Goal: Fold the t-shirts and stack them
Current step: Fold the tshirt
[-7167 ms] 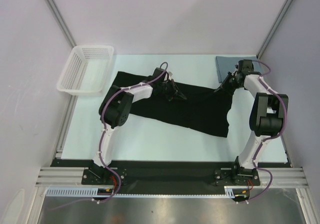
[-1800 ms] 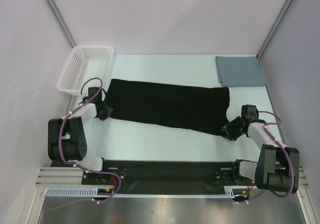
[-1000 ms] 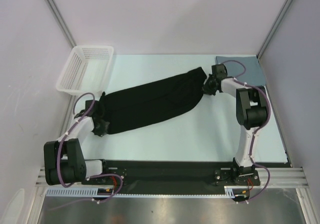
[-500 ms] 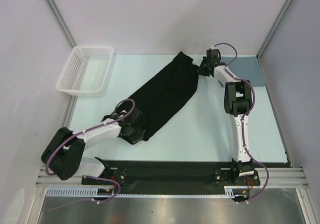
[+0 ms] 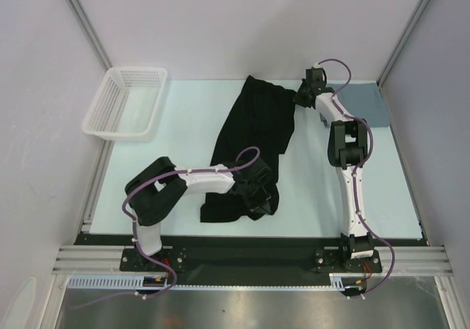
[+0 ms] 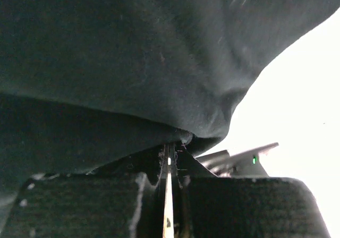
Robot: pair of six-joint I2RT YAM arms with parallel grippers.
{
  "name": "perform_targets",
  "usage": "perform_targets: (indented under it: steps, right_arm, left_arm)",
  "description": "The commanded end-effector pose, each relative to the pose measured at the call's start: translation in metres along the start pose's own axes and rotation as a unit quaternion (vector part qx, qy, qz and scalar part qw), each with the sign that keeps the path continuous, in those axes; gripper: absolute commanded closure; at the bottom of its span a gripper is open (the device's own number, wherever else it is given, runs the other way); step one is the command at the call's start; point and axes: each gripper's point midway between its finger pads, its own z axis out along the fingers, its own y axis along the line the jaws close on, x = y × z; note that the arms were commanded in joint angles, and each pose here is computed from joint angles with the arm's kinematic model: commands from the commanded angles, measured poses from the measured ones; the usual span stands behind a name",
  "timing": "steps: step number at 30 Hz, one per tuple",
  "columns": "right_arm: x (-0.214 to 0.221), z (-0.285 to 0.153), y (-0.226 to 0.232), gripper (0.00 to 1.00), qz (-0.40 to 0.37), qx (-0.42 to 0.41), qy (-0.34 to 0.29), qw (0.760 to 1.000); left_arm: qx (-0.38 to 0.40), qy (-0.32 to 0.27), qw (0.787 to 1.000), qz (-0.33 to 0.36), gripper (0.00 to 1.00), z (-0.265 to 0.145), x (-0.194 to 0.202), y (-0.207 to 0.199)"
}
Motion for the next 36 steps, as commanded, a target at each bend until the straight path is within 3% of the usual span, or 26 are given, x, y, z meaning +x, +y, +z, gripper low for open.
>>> perform_targets:
  steps: [1,9,20,23,27,28,31,34,36]
  right_arm:
    - [-0.02,-0.019,-0.042,0.82,-0.019,0.079,-0.008,0.997]
    - [-0.049,-0.007,-0.047,0.81,-0.041,0.052,-0.041,0.997]
    - [-0.049,0.019,-0.025,0.79,-0.059,-0.008,-0.061,0.996]
    - [-0.048,0.024,-0.02,0.77,-0.055,-0.018,-0.062,0.996]
    - [-0.058,0.015,-0.017,0.55,-0.063,-0.01,-0.063,0.996]
    - [-0.065,0.007,-0.012,0.51,-0.069,-0.011,-0.069,0.995]
    - [-0.075,-0.012,-0.008,0.38,-0.083,-0.004,-0.067,0.994]
    - [-0.092,-0.051,0.004,0.32,-0.099,0.005,-0.071,0.993]
    - [-0.107,-0.085,0.013,0.27,-0.103,0.007,-0.076,0.992]
  left_arm:
    - [0.041,0.057,0.997,0.02,1.0,-0.006,0.027,-0.019]
    - [0.058,0.084,0.994,0.042,1.0,-0.009,0.039,-0.003]
    - [0.089,0.132,0.982,0.097,0.96,-0.002,0.073,-0.02]
    - [0.113,0.135,0.978,0.113,0.84,-0.004,0.081,-0.04]
    - [0.122,0.14,0.974,0.134,0.66,-0.014,0.089,-0.045]
    - [0.125,0.137,0.973,0.14,0.56,-0.017,0.089,-0.045]
    - [0.149,0.138,0.965,0.166,0.42,-0.037,0.092,-0.044]
    - [0.187,0.128,0.95,0.212,0.31,-0.067,0.09,-0.055]
    - [0.213,0.115,0.933,0.267,0.31,-0.09,0.089,-0.069]
